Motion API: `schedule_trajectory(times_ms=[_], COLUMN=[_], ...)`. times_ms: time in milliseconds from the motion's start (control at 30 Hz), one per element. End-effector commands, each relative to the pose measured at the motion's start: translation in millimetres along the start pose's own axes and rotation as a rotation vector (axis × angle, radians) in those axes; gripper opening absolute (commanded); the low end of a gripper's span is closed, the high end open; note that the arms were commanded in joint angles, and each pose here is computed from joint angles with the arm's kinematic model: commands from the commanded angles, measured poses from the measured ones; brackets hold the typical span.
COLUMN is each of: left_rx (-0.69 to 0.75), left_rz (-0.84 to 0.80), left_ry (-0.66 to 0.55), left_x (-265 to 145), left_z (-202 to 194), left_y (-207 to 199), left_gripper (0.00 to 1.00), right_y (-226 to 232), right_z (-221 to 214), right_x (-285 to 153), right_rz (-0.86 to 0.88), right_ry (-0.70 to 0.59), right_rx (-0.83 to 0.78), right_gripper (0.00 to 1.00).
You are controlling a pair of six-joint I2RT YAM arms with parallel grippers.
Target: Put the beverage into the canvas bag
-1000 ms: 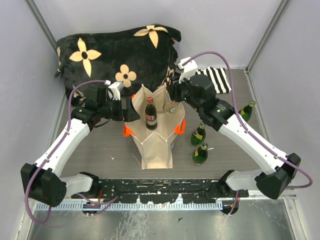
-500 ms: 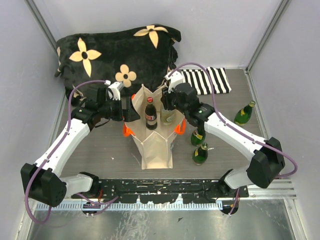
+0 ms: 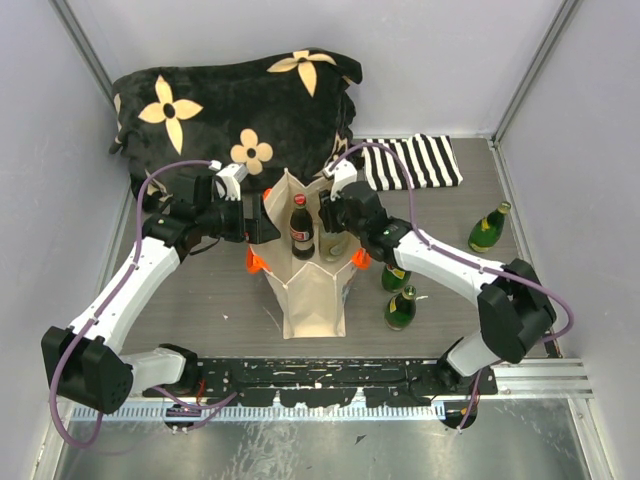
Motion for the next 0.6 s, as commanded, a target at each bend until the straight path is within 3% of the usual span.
schedule_trajectory(times_ms=[0, 567], left_rx=[0.03, 0.033], left_rz=[-0.023, -0.023], left_ry=[-0.045, -0.045], left_x=[-6.8, -5.8], left_z=[16.3, 16.1], left_y=[-10.3, -9.4], left_gripper=[0.98, 0.98], right_y=[10.5, 8.9], right_z=[60.1, 13.4], right_x=[-0.6, 10.4], right_rz=[0.04, 0.033], right_ry=[-0.254, -0.163], right_rx=[0.049, -0.017], right_gripper=[0.01, 0.01])
Point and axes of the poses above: each gripper's point midway between its finger pads, its own x axis out along the fingers, its own y axis along the line the jaws close on, z = x × y, the point moved 3 cm from there along -x, back along the fingers
